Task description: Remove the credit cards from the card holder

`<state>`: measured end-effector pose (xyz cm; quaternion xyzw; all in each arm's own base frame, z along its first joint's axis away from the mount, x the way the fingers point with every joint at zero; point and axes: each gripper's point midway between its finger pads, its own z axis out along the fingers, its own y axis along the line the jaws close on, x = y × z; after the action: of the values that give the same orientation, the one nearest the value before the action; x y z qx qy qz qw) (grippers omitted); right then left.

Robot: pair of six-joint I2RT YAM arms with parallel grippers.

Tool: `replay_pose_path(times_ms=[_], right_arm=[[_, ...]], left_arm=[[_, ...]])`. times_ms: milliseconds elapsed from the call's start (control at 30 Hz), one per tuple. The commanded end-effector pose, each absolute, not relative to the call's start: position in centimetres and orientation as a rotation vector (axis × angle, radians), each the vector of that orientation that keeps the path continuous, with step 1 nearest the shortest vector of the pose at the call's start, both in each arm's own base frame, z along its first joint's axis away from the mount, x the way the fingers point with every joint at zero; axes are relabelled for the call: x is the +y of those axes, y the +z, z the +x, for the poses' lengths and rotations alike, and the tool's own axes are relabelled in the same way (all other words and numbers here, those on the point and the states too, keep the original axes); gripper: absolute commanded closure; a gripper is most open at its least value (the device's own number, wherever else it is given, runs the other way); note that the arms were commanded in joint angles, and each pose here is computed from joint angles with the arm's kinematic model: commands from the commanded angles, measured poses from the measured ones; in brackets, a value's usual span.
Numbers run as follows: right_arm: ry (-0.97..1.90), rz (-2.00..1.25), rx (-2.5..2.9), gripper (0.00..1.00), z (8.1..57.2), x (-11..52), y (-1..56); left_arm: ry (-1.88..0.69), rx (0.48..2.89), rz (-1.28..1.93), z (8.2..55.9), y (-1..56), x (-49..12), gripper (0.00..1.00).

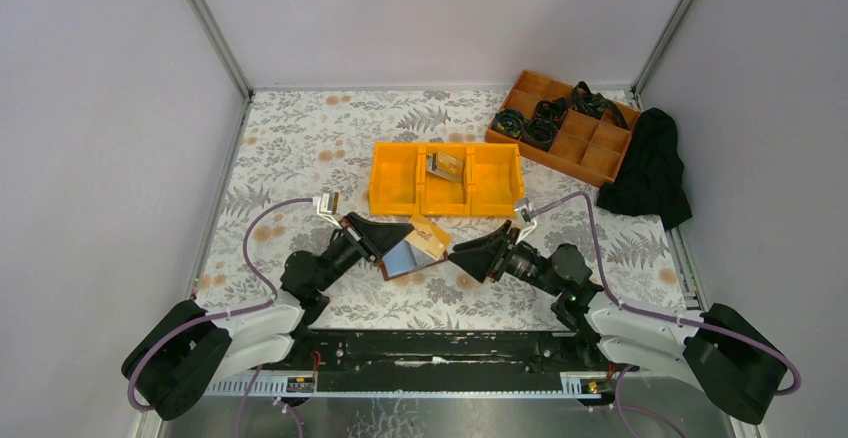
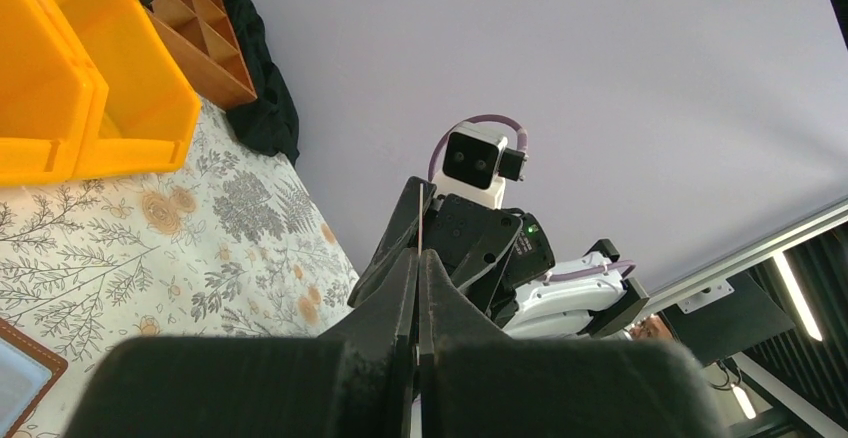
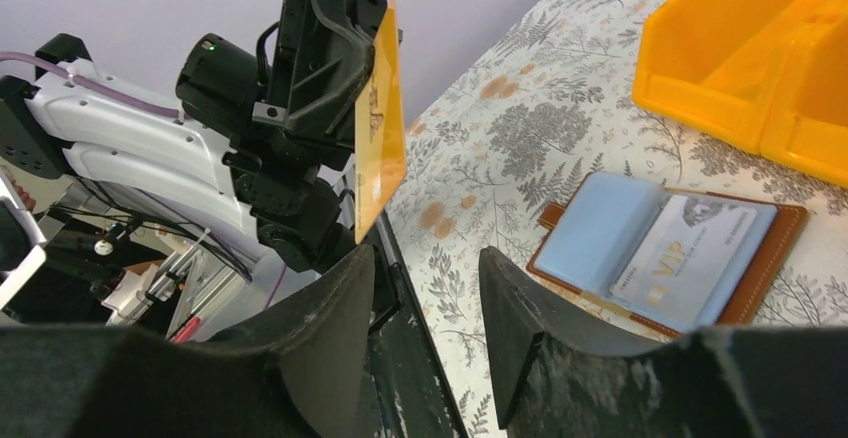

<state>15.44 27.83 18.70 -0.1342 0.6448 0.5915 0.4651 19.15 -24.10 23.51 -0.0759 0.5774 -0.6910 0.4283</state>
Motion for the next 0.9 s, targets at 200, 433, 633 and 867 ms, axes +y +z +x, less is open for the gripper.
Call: replay_pose_path(times_ms=[200,433,633,867], right_arm=[[1.537,-0.380,1.423,0.51,16.0,29.7,23.6],[1.566,-0.382,1.420,0.79,16.0,30.2,23.6],[1.566,-0.378,1.412,1.00,15.9,30.0,23.8],[1.490,-0.393,1.433,1.00,16.2,29.5,23.8]], left_arm=[[-1.728,1.388,-0.131,18.4,24.2,-23.7,1.00],[-1.729,1.392,-0.132,18.2,23.9,-23.6,1.00],[-1.732,1.407,-0.112,18.1,23.7,-24.0,1.00],[-1.783,1.440,0.044,16.5,23.5,-25.3,0.99]])
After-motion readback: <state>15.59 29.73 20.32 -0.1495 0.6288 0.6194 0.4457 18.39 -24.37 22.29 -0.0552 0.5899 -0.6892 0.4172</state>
